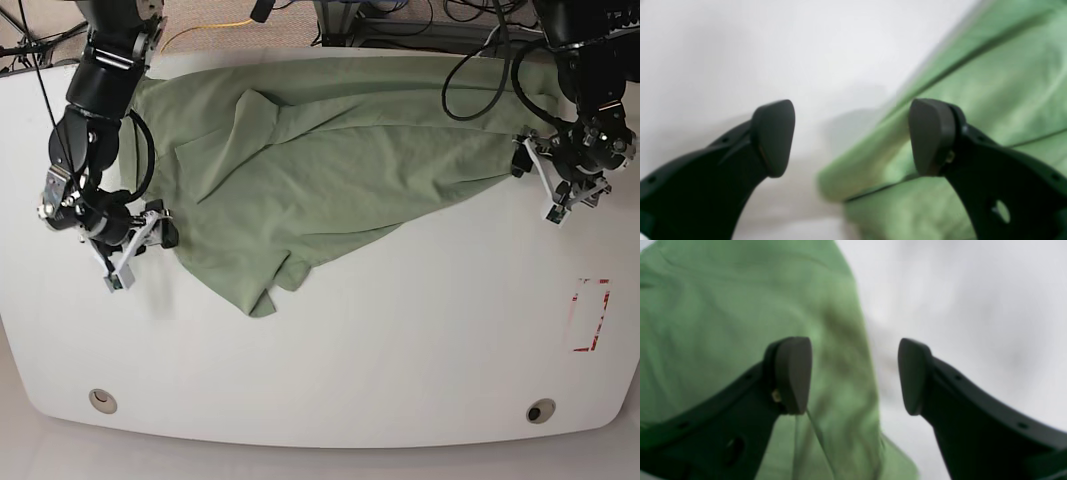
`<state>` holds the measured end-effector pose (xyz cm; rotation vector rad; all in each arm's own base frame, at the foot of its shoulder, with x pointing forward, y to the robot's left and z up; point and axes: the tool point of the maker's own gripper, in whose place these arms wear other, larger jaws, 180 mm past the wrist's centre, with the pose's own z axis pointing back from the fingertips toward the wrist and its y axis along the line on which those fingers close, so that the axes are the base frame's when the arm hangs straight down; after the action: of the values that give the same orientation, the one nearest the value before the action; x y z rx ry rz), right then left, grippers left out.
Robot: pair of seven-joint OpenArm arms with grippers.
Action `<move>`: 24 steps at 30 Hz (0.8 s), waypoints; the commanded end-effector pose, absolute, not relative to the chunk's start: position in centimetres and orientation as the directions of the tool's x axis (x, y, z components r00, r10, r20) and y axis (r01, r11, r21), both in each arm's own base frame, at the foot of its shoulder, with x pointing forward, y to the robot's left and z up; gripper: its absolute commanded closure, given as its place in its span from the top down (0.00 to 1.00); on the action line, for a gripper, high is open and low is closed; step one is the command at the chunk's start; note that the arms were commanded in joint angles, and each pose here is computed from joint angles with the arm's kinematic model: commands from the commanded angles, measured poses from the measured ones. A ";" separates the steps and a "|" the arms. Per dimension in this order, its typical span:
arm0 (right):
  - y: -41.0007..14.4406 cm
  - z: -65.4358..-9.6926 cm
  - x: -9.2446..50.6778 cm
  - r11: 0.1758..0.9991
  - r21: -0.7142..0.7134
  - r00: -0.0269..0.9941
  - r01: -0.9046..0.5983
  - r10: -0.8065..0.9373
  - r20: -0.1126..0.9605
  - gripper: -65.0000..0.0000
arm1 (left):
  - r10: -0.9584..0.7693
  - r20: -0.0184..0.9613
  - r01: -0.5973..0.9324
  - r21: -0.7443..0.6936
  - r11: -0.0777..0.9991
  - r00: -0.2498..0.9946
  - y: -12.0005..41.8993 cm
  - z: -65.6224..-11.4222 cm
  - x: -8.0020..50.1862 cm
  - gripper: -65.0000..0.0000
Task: Fold the T-shirt properly
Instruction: 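Open the right gripper, slide it along the shirt side and grasp it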
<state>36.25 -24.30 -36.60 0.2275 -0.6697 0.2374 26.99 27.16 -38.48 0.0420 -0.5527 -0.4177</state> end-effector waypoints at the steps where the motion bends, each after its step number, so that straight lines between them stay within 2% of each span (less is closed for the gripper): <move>1: -23.9 -35.9 39.0 0.939 0.165 0.726 -0.303 0.116 0.678 0.60 | -0.409 0.522 0.369 0.185 0.911 0.749 28.0 -37.1 27.8 0.76; 6: -22.8 -37.7 40.1 0.926 0.223 0.732 -0.305 0.078 0.677 0.60 | -0.398 0.525 0.364 0.173 0.915 0.752 27.7 -37.4 27.7 0.76; 16: -21.3 -39.5 40.2 0.910 0.255 0.747 -0.328 0.084 0.660 0.60 | -0.285 0.562 0.243 0.150 0.958 0.777 29.8 -37.1 27.0 0.77; 21: -20.1 -39.7 40.3 0.902 0.274 0.747 -0.333 0.074 0.661 0.59 | -0.292 0.569 0.262 0.136 0.955 0.769 28.8 -37.3 27.3 0.77; 24: -20.0 -39.6 40.4 0.902 0.274 0.744 -0.333 0.073 0.664 0.49 | -0.273 0.612 0.269 0.102 0.958 0.742 26.6 -37.2 28.8 0.78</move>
<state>39.19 -19.88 -40.99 0.4010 -0.6617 0.2204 27.09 27.46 -38.46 0.0219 -0.5974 -0.3019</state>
